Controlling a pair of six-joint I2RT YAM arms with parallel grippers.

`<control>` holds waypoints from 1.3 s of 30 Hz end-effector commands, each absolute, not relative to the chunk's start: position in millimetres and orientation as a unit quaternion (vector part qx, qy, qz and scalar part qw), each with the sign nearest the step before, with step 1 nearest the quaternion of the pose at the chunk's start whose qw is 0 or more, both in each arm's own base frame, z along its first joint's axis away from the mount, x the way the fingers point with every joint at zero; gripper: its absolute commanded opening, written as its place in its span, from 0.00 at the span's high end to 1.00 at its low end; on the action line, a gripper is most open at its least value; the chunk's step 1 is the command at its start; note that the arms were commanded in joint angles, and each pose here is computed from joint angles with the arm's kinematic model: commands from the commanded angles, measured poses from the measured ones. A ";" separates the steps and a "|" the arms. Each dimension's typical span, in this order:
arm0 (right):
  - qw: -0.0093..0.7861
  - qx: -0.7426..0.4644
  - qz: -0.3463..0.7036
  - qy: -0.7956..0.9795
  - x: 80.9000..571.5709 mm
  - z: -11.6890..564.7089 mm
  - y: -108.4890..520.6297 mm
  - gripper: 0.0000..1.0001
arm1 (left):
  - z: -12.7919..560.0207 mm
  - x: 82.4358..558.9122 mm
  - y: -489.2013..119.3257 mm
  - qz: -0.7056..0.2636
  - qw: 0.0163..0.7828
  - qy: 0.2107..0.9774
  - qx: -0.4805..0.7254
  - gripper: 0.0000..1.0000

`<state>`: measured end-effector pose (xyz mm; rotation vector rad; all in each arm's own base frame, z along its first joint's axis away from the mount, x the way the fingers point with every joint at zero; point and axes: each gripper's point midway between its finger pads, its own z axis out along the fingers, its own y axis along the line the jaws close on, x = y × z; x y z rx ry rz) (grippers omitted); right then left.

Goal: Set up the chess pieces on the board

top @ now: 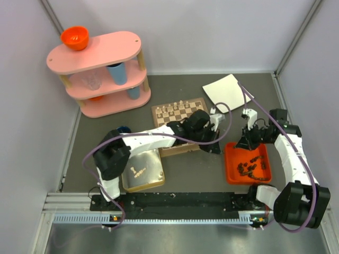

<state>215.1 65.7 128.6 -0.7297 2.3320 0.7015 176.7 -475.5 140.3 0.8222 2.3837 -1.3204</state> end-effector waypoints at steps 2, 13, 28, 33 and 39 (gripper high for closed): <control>0.337 -0.307 0.267 0.849 220.6 143.3 70.5 1.00 | 174.4 169.7 -428.5 -0.461 0.146 0.813 0.324 1.00; 0.313 -0.372 0.238 0.841 250.0 155.9 89.8 1.00 | 202.2 179.8 -329.8 -0.426 0.253 0.800 0.338 1.00; 0.248 -0.504 0.178 0.808 315.0 152.3 201.9 1.00 | 256.5 225.1 -165.0 -0.189 0.509 0.799 0.258 0.99; 0.240 -0.523 0.158 0.803 326.3 147.7 228.3 1.00 | 254.5 226.9 -145.4 -0.164 0.567 0.776 0.221 0.99; 0.209 -0.521 0.132 0.817 338.1 125.8 228.8 1.00 | 254.9 232.8 -133.9 -0.145 0.604 0.759 0.194 0.99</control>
